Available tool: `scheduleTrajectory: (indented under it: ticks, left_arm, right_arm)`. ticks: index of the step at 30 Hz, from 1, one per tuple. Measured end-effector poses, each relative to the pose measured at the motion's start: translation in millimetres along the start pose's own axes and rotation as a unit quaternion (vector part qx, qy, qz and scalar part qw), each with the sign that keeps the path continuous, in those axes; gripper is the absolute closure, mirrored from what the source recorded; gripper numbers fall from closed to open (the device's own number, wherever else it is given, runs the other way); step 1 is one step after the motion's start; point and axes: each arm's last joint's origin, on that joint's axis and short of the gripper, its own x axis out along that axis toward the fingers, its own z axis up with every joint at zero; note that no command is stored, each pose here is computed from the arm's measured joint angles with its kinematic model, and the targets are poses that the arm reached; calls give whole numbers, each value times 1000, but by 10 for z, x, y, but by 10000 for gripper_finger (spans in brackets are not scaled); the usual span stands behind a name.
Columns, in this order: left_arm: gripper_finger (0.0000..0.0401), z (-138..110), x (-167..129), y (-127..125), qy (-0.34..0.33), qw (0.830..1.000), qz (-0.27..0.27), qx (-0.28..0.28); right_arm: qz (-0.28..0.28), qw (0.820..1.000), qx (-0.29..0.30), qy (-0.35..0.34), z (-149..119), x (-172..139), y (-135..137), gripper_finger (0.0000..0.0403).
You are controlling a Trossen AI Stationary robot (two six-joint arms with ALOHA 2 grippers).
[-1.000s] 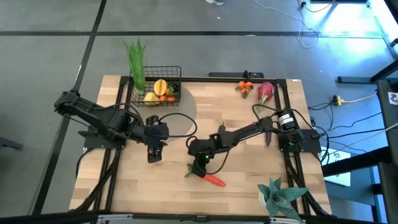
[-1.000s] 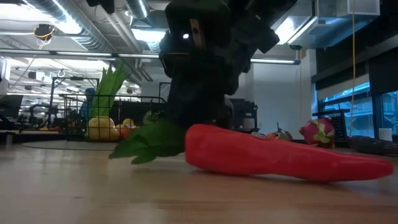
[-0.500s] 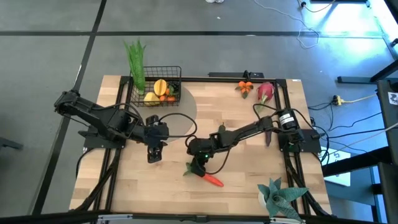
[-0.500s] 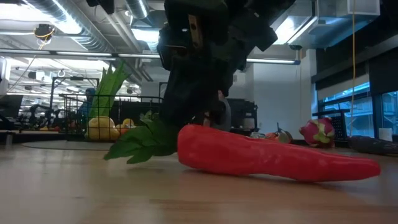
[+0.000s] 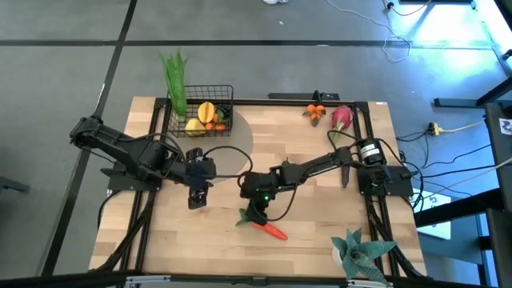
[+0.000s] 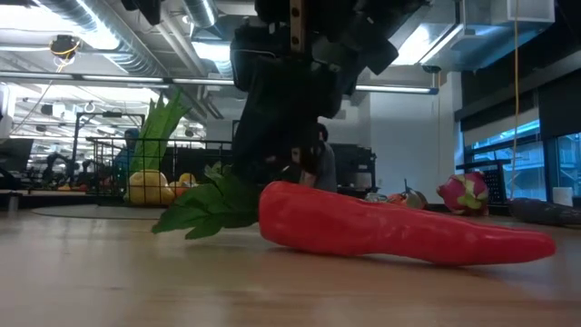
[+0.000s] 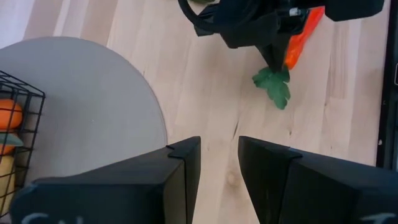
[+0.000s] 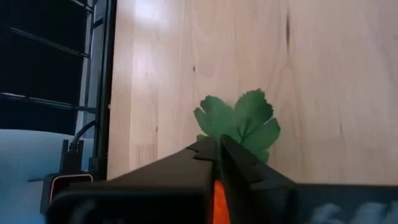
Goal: Build produce basket
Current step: Put the orange carrot into the wire basket
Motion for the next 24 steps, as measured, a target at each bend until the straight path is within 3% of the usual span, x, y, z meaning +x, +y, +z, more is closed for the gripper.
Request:
scheduleTrajectory:
  ticks: [10,17,24]
  left_arm:
    - [306,-46,-26,-84,2,1000,-12,13]
    - [306,-59,-33,-105,2,1000,-15,17]
    - [306,-57,-33,-103,0,1000,-12,17]
  right_arm:
    - [-38,999,26,-18,-47,45,71,297]
    - [-90,995,3,-37,-141,113,192,292]
    - [-95,995,-3,-37,-169,147,209,292]
